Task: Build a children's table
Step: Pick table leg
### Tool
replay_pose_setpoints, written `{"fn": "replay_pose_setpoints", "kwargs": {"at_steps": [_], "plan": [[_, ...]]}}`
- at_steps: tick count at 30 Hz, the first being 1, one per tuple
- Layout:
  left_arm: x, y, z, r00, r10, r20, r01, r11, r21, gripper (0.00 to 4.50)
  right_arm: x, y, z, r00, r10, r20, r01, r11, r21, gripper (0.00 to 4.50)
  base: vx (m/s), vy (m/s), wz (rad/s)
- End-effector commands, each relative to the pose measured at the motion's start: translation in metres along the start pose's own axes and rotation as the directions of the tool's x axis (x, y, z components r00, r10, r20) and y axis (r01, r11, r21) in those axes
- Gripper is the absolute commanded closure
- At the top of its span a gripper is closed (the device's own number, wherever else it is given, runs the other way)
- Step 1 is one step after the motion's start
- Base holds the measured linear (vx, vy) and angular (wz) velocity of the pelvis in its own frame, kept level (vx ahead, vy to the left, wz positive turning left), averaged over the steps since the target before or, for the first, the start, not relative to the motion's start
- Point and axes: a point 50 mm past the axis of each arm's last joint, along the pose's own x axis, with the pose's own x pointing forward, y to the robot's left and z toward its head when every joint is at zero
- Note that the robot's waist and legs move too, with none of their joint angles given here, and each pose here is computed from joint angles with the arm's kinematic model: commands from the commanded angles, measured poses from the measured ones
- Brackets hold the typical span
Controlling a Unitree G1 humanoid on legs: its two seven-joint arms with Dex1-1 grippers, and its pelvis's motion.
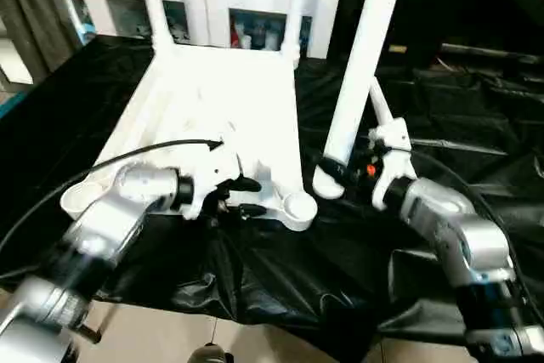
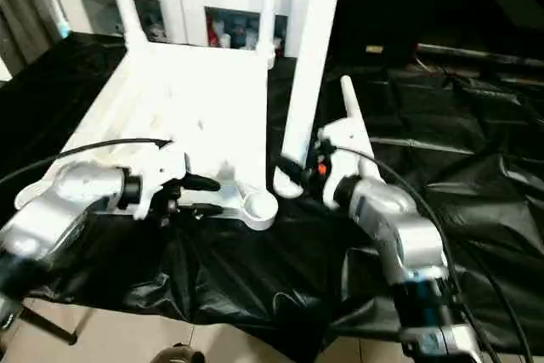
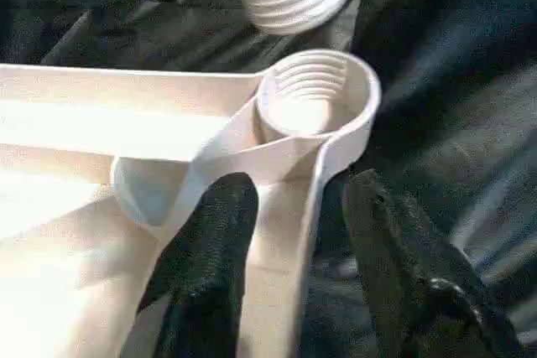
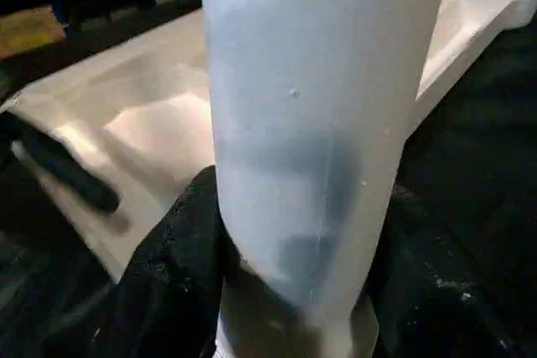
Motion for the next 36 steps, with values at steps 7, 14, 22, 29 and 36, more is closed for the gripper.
{"fn": "replay_pose_setpoints", "kwargs": {"at_steps": [7, 14, 22, 29, 36], "plan": [[0.005, 0.013, -0.007, 0.993, -0.077, -0.088, 0.082, 0.995, 0.064, 3.32, -0.007, 0.001, 0.007, 1.0, 0.028, 0.001, -0.028, 0.998, -0.058, 2.59, 0.0, 0.0, 0.0], [0.006, 0.014, -0.011, 0.983, -0.147, -0.105, 0.152, 0.988, 0.033, 3.81, -0.01, -0.002, 0.009, 1.0, 0.027, -0.008, -0.028, 0.997, -0.07, 2.59, 0.0, 0.0, 0.0], [0.006, 0.019, -0.022, 0.977, -0.126, -0.17, 0.137, 0.989, 0.056, 4.43, -0.008, -0.001, 0.012, 0.999, 0.035, -0.007, -0.035, 0.996, -0.082, 2.59, 0.0, 0.0, 0.0], [0.002, 0.013, -0.035, 0.96, -0.154, -0.236, 0.172, 0.983, 0.059, 4.5, -0.004, 0.0, 0.014, 0.997, 0.069, -0.018, -0.07, 0.993, -0.092, 2.59, 0.0, 0.0, 0.0], [0.005, -0.007, -0.029, 0.965, -0.216, -0.149, 0.207, 0.976, -0.07, 4.5, -0.003, 0.002, 0.023, 0.991, 0.132, 0.014, -0.131, 0.991, -0.037, 2.59, 0.0, 0.0, 0.0]]}}
